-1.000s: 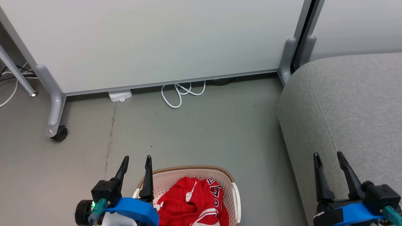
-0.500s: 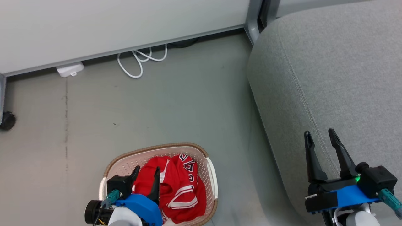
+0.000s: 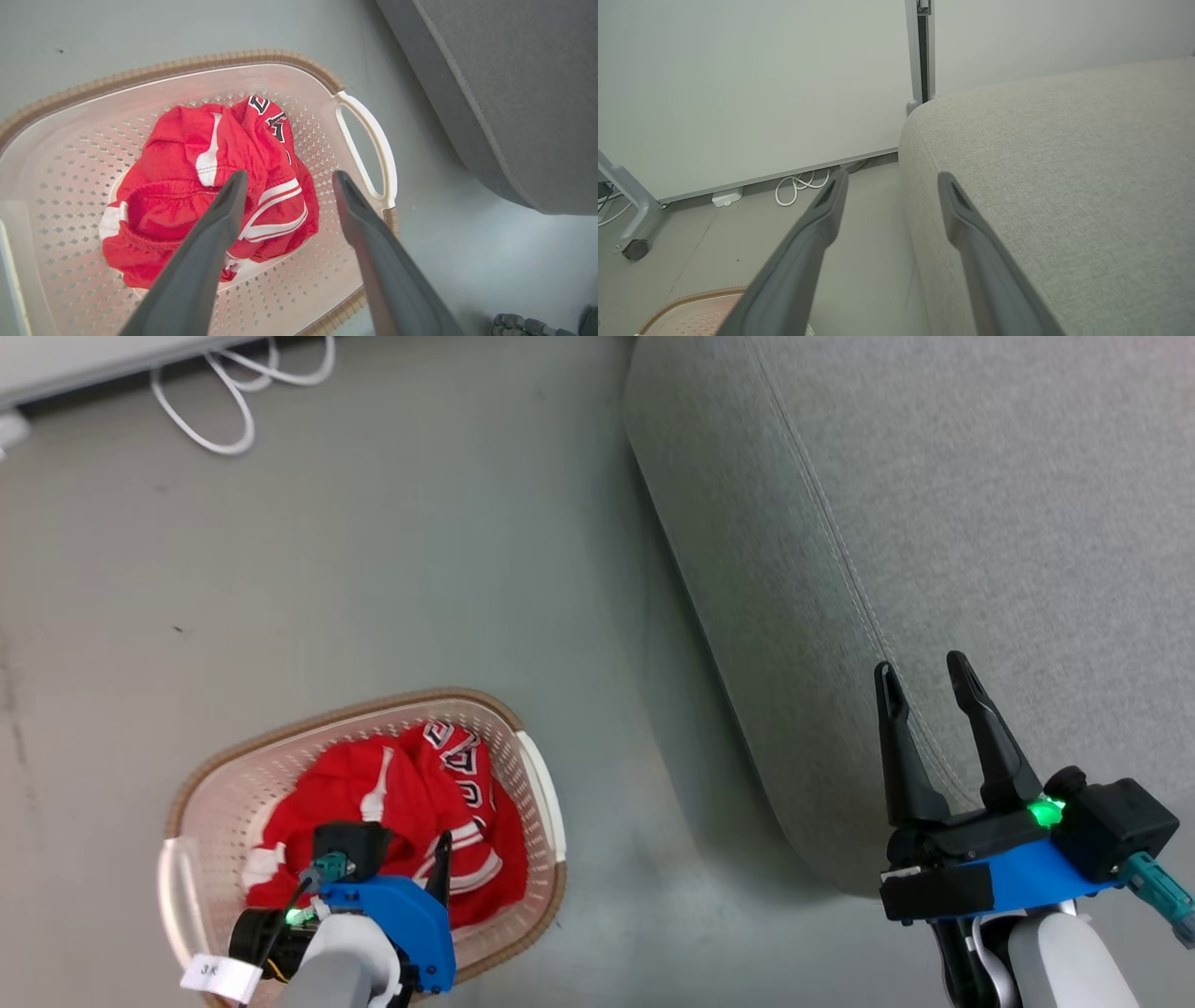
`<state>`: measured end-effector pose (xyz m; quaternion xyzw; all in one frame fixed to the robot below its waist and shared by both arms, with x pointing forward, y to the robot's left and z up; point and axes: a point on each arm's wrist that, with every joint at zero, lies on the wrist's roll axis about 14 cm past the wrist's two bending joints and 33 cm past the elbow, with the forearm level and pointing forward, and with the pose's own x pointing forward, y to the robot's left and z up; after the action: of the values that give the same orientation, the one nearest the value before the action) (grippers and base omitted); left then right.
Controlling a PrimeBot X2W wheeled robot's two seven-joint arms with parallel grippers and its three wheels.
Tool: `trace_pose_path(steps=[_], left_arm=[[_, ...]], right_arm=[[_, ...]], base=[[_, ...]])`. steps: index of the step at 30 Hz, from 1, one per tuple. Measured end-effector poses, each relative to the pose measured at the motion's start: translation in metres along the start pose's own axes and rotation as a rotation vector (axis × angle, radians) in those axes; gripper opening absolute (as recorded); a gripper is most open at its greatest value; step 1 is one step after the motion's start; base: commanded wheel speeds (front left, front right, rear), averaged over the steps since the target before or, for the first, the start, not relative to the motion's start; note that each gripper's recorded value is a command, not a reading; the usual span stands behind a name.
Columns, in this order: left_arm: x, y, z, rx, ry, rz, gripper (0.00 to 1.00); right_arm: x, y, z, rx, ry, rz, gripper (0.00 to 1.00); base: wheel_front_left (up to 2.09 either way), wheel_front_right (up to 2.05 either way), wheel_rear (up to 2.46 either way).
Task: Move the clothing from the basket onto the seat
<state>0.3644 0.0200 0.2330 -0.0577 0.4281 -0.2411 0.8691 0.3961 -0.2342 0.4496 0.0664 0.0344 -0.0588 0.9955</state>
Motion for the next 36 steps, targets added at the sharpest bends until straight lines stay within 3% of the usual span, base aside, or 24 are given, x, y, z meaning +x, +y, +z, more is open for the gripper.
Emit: trace_pose_path(steps=[12, 36], left_arm=[[0.042, 0.012, -0.043, -0.052, 0.198, 0.011, 1.00], [0.098, 0.050, -0.066, -0.071, 0.267, 0.113, 1.00]], right_arm=[[0.008, -0.018, -0.028, 0.000, 0.079, -0.059, 1.00], [0.015, -0.028, -0.066, 0.015, 0.180, -0.098, 1.00]], base=[[0.00, 0.00, 0.00], [0.00, 0.00, 0.00]])
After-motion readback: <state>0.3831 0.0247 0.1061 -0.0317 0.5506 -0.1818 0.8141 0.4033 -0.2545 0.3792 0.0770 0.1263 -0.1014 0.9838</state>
